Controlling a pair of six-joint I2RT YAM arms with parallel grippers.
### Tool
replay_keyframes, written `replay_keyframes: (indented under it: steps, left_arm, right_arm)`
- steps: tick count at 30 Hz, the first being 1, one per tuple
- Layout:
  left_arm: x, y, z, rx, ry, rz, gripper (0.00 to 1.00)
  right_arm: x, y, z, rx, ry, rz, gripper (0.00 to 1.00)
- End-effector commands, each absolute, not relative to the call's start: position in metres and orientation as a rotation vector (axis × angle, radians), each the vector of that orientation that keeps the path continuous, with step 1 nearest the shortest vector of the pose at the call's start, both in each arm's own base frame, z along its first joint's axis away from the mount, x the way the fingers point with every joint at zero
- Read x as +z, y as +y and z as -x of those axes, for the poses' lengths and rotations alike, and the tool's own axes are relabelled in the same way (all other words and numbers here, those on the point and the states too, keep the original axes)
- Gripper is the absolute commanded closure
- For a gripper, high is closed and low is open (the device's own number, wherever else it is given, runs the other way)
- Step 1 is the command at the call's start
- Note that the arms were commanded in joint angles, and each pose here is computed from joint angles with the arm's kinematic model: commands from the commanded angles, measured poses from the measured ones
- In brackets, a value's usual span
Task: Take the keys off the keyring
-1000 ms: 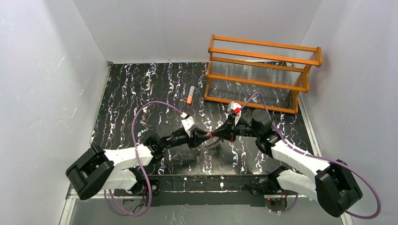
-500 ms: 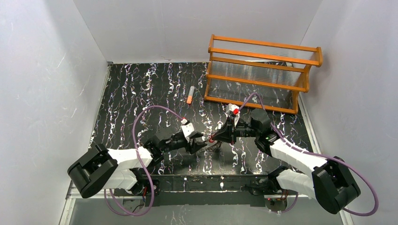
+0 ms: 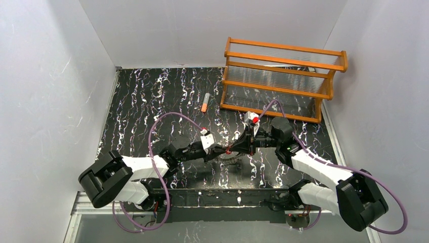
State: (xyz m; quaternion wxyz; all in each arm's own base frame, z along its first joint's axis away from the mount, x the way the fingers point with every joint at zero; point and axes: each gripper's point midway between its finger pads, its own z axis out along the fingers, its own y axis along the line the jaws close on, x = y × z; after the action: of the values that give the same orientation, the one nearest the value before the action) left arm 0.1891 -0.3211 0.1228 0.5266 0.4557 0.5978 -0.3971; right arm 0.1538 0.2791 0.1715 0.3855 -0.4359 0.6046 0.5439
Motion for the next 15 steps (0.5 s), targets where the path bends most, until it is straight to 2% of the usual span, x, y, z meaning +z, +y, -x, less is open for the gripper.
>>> replay_keyframes:
  steps: [1,4,9,12,15]
  left_arm:
    - [0.158,-0.314,-0.216,-0.758,1.267,-1.059,1.0]
    - [0.171,-0.305,-0.223,-0.654,1.203,-1.058,1.0]
    - [0.183,-0.299,-0.225,-0.46,1.099,-1.138,1.0]
    - [0.185,-0.298,-0.229,-0.23,1.062,-1.271,1.0]
    - [0.199,-0.298,-0.228,-0.162,1.065,-1.327,1.0]
  right_arm:
    - [0.192,0.278,-0.152,1.365,1.482,1.114,0.99]
    - [0.191,0.272,-0.154,1.31,1.508,1.066,0.95]
    - [0.189,0.264,-0.149,1.288,1.524,1.025,0.62]
    - [0.188,0.261,-0.146,1.277,1.523,1.004,0.55]
    - [0.193,0.254,-0.152,1.217,1.511,0.936,0.48]
